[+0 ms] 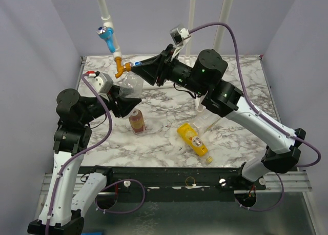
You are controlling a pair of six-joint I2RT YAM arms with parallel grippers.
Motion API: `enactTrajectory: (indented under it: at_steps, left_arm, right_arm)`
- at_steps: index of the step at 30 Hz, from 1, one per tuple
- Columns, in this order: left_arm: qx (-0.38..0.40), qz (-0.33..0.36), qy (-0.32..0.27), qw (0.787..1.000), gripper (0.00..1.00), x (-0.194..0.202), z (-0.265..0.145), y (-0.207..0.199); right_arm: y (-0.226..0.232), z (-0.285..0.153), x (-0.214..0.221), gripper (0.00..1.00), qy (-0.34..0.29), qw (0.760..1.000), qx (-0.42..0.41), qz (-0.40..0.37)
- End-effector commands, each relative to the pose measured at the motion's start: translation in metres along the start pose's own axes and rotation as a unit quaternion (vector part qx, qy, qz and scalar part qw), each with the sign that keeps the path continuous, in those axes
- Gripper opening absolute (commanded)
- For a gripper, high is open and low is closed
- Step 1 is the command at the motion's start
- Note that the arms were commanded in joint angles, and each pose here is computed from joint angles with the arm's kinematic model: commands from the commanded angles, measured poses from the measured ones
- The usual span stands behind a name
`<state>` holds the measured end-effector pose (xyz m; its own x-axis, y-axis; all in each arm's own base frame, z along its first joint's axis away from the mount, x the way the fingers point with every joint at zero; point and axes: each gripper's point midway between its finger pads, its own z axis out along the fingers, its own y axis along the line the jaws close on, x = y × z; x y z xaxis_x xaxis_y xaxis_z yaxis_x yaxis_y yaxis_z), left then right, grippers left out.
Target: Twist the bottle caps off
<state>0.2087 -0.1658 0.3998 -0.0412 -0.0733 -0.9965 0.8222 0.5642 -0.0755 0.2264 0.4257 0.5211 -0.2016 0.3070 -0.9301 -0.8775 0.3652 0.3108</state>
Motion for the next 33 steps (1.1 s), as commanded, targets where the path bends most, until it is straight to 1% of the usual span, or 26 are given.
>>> enactTrajectory:
  at_steps: [1,5,9,11,14,16,18,19,20,21,22,23,25,26,28,30,33]
  left_arm:
    - [0.086,-0.036,-0.002,0.996,0.00,-0.014,-0.004,-0.035]
    - [0.178,-0.098,0.028,0.979,0.00,-0.019,-0.010,-0.067]
    - [0.234,-0.136,0.052,0.961,0.00,-0.023,-0.019,-0.086]
    - [0.250,-0.146,0.060,0.955,0.00,-0.022,-0.022,-0.091]
    - [0.264,-0.152,0.067,0.950,0.00,-0.022,-0.025,-0.095]
    - [0.268,-0.153,0.069,0.949,0.00,-0.022,-0.026,-0.097]
    - [0.267,-0.151,0.067,0.950,0.00,-0.021,-0.026,-0.096]
    - [0.265,-0.149,0.066,0.950,0.00,-0.021,-0.025,-0.095]
    - [0.260,-0.145,0.063,0.953,0.00,-0.021,-0.025,-0.094]
    - [0.251,-0.139,0.058,0.956,0.00,-0.021,-0.023,-0.091]
    - [0.236,-0.131,0.051,0.962,0.00,-0.020,-0.020,-0.087]
    - [0.213,-0.119,0.040,0.969,0.00,-0.020,-0.017,-0.080]
    - [0.161,-0.085,0.017,0.983,0.00,-0.020,-0.011,-0.064]
    - [0.132,-0.064,0.005,0.989,0.00,-0.021,-0.008,-0.054]
    - [0.085,-0.029,-0.009,0.996,0.00,-0.020,-0.006,-0.038]
    - [0.053,0.006,-0.016,0.998,0.00,-0.017,-0.005,-0.025]
    - [0.015,0.031,-0.018,0.999,0.00,-0.013,-0.004,-0.009]
  right_arm:
    - [0.029,-0.022,-0.023,0.03,-0.035,0.997,-0.068,-0.029]
    - [0.069,-0.053,-0.037,0.02,-0.067,0.979,-0.177,-0.075]
    - [0.111,-0.090,-0.033,0.01,-0.065,0.944,-0.306,-0.108]
    - [0.124,-0.104,-0.027,0.01,-0.054,0.927,-0.354,-0.112]
    - [0.133,-0.113,-0.017,0.01,-0.036,0.911,-0.394,-0.116]
    - [0.133,-0.114,-0.013,0.01,-0.030,0.909,-0.400,-0.116]
    - [0.130,-0.111,-0.011,0.01,-0.029,0.912,-0.392,-0.118]
    - [0.126,-0.107,-0.013,0.08,-0.034,0.918,-0.376,-0.121]
    - [0.119,-0.101,-0.016,0.24,-0.040,0.928,-0.350,-0.121]
    - [0.106,-0.091,-0.023,0.51,-0.053,0.944,-0.302,-0.119]
    - [0.092,-0.083,-0.031,0.66,-0.065,0.959,-0.252,-0.114]
    - [0.072,-0.073,-0.041,0.76,-0.082,0.973,-0.187,-0.108]
    - [0.047,-0.068,-0.058,0.83,-0.112,0.983,-0.104,-0.101]
    - [0.038,-0.067,-0.063,0.85,-0.119,0.985,-0.078,-0.095]
    - [0.026,-0.061,-0.066,0.87,-0.115,0.989,-0.040,-0.084]
    - [0.018,-0.048,-0.057,0.87,-0.080,0.994,-0.019,-0.069]
    - [0.002,-0.024,-0.037,0.87,-0.015,0.998,0.021,-0.054]
